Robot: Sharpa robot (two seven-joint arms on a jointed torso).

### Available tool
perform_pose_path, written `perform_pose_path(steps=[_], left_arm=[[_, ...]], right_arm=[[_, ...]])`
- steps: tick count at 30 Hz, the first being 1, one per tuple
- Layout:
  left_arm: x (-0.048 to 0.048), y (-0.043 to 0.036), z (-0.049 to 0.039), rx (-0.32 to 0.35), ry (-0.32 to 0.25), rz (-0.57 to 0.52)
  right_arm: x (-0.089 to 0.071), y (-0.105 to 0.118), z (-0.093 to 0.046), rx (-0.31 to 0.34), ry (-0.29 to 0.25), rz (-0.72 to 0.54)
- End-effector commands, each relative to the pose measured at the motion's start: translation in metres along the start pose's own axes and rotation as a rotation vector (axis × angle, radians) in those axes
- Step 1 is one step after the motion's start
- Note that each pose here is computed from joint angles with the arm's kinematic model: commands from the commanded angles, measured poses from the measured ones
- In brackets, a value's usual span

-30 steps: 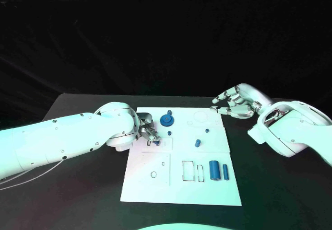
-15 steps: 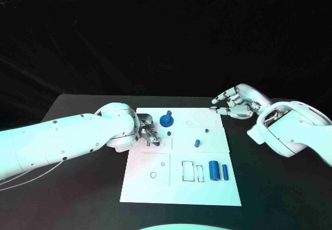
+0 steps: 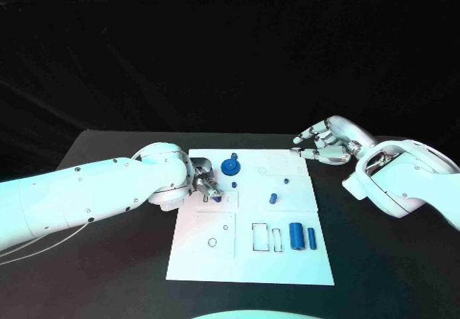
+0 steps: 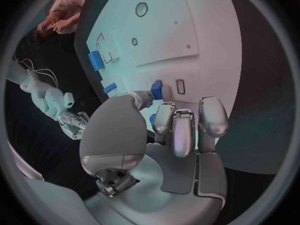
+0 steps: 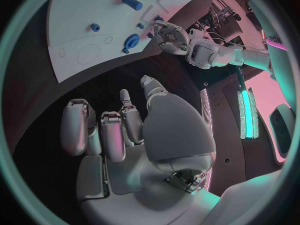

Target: Assemble the parts on the task board

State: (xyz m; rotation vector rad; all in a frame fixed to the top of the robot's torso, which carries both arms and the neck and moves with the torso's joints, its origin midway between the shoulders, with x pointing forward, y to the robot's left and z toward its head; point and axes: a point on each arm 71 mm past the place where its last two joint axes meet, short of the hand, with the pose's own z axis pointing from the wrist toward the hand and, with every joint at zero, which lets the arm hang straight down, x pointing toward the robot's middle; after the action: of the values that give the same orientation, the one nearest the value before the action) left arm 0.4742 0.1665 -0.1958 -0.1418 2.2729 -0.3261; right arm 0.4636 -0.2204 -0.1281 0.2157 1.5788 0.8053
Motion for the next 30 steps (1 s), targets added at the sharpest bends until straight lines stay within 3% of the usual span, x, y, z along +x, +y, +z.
perform_pose_path(steps=[1,19,30], left_arm=[[0.0014,0.0006,0.0005,-0.011,-0.011,-0.003],[0.0007,-0.0005,-0.0063,0.020,-0.059,-0.044],[0.0021,0.0034,-0.0119,0.049,-0.107,-0.070]], right_arm=[[0.001,0.000,0.000,-0.004,0.008,-0.006],[0.000,0.000,0.000,-0.003,0.007,-0.007],[0.000,-0.001,0.000,-0.001,0.007,-0.007]])
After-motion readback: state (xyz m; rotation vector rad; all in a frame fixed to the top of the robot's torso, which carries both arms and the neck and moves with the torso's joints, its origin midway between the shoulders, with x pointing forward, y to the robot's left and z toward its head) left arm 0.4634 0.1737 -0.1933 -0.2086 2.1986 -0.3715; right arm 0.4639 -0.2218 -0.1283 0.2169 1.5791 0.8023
